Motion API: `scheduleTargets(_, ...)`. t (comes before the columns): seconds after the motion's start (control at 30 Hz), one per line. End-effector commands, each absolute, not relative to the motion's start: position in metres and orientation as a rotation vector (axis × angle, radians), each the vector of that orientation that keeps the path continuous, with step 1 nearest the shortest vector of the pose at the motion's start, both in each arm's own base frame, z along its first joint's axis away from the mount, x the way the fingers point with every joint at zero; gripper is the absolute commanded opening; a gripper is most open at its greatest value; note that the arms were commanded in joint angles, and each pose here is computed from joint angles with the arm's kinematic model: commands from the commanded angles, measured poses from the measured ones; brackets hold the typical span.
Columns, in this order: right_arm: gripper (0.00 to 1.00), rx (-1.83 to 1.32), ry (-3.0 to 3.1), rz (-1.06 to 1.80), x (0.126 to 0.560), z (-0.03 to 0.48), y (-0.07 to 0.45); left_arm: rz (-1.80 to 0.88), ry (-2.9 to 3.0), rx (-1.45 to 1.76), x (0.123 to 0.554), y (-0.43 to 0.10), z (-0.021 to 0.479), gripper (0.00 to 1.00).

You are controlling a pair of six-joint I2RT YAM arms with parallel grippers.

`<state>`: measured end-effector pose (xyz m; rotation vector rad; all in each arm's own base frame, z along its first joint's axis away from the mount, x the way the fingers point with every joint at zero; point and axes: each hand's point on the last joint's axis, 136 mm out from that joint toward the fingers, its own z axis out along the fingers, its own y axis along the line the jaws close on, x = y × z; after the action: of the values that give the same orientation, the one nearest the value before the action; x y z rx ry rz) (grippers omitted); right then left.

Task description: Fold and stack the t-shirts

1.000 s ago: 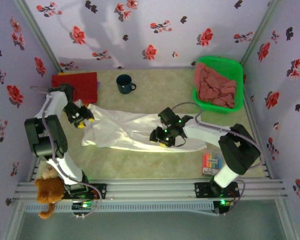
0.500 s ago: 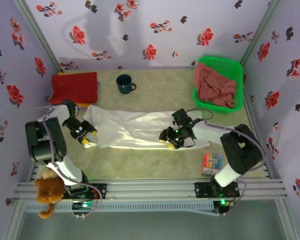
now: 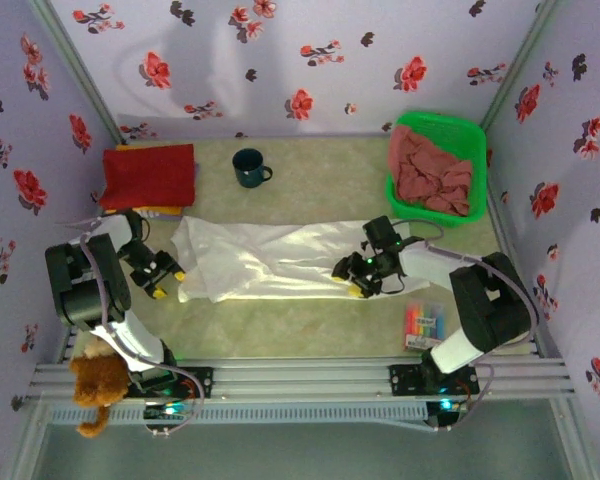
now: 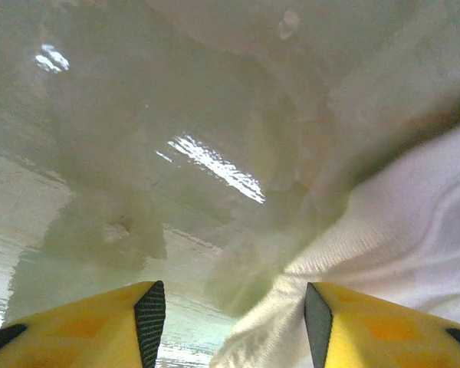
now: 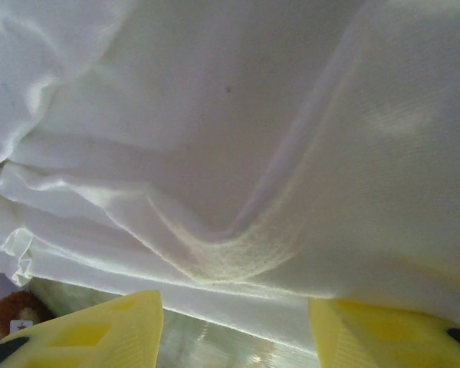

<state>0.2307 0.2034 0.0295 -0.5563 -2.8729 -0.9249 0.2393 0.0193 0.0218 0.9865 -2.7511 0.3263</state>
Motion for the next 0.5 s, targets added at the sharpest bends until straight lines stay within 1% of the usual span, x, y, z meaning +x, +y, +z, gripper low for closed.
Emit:
scheduleTargets(0.0, 0.56, -0.605, -2.874, -0.714, 0.207, 0.009, 0.176, 0.389, -2.743, 0.971, 0.232, 0.012, 0.03, 0.52)
scheduleTargets(0.07, 0.56, -0.593, -2.874, -0.723, 0.208, 0.012, 0.178, 0.43, -2.743, 0.987, 0.231, 0.007, 0.038, 0.51)
scheduleTargets(0.33, 0.56, -0.596, -2.884, -0.755, 0.212, 0.017, 0.18, 0.512, -2.682, 1.076, 0.201, -0.012, 0.054, 0.47)
scheduleTargets(0.43, 0.56, -0.577, -2.882, -0.754, 0.211, 0.016, 0.18, 0.565, -2.717, 1.127, 0.198, -0.018, 0.059, 0.4)
scheduleTargets(0.47, 0.55, -0.571, -2.88, -0.755, 0.21, 0.016, 0.181, 0.543, -2.742, 1.11, 0.198, -0.017, 0.063, 0.38)
